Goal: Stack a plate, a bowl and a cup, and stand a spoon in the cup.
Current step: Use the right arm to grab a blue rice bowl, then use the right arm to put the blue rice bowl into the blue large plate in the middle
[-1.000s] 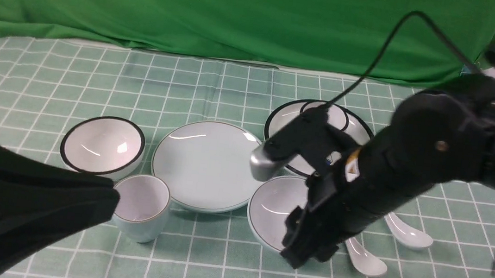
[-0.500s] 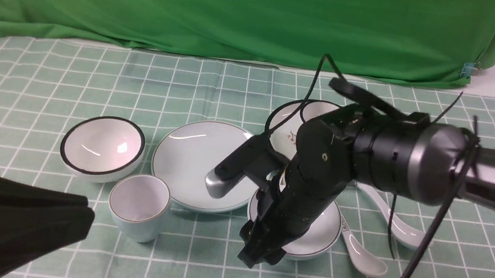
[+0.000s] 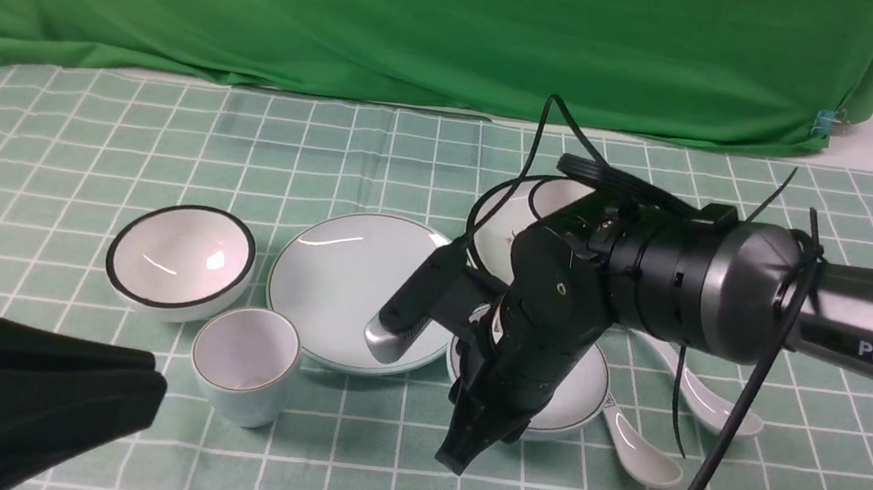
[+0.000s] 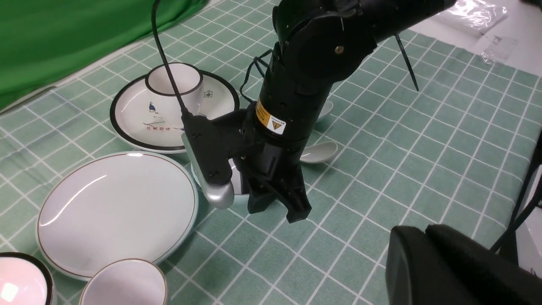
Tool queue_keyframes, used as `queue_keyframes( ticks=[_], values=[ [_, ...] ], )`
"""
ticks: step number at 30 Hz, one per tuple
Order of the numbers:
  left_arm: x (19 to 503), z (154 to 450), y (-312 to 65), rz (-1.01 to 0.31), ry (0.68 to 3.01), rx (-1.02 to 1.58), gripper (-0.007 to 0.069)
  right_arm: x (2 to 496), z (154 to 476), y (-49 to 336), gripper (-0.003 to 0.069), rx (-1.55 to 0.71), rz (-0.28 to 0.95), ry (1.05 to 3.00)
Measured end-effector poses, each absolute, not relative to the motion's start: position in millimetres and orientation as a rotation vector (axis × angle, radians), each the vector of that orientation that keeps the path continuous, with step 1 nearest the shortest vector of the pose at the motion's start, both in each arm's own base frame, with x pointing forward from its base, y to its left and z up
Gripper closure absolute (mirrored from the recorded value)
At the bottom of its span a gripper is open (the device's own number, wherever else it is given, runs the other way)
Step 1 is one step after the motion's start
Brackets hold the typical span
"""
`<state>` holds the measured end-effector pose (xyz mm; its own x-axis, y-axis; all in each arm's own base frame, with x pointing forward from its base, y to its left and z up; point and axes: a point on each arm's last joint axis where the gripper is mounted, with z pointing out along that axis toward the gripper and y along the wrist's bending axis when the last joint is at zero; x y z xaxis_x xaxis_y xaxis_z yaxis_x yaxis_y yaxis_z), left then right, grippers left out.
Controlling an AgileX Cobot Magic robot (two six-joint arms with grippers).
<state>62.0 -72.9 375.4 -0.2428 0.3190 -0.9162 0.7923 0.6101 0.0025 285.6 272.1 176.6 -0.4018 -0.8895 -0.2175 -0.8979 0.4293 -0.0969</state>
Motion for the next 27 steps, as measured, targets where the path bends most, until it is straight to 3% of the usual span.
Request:
queue_keyframes(
  ticks=[5,12,14,19,27],
  values=[
    [62.1,375.2,-72.8,-0.581,1.824,0.901,0.0608,275.8,199.4,279.2,0.0577,-1.609,0.039,2.404],
    [62.7,374.6,-72.0,-0.560,1.824,0.907,0.0608,282.6,258.7,322.8,0.0577,-1.551,0.150,2.176],
    [62.7,374.6,-72.0,-0.560,1.824,0.907,0.0608,289.2,258.1,329.6,0.0577,-1.542,0.154,2.155],
    [62.7,374.6,-72.0,-0.560,1.824,0.907,0.0608,310.5,221.6,353.3,0.0577,-1.583,0.132,2.162],
    [62.7,374.6,-72.0,-0.560,1.824,0.907,0.0608,323.3,191.1,361.3,0.0577,-1.637,0.044,2.175]
  ],
)
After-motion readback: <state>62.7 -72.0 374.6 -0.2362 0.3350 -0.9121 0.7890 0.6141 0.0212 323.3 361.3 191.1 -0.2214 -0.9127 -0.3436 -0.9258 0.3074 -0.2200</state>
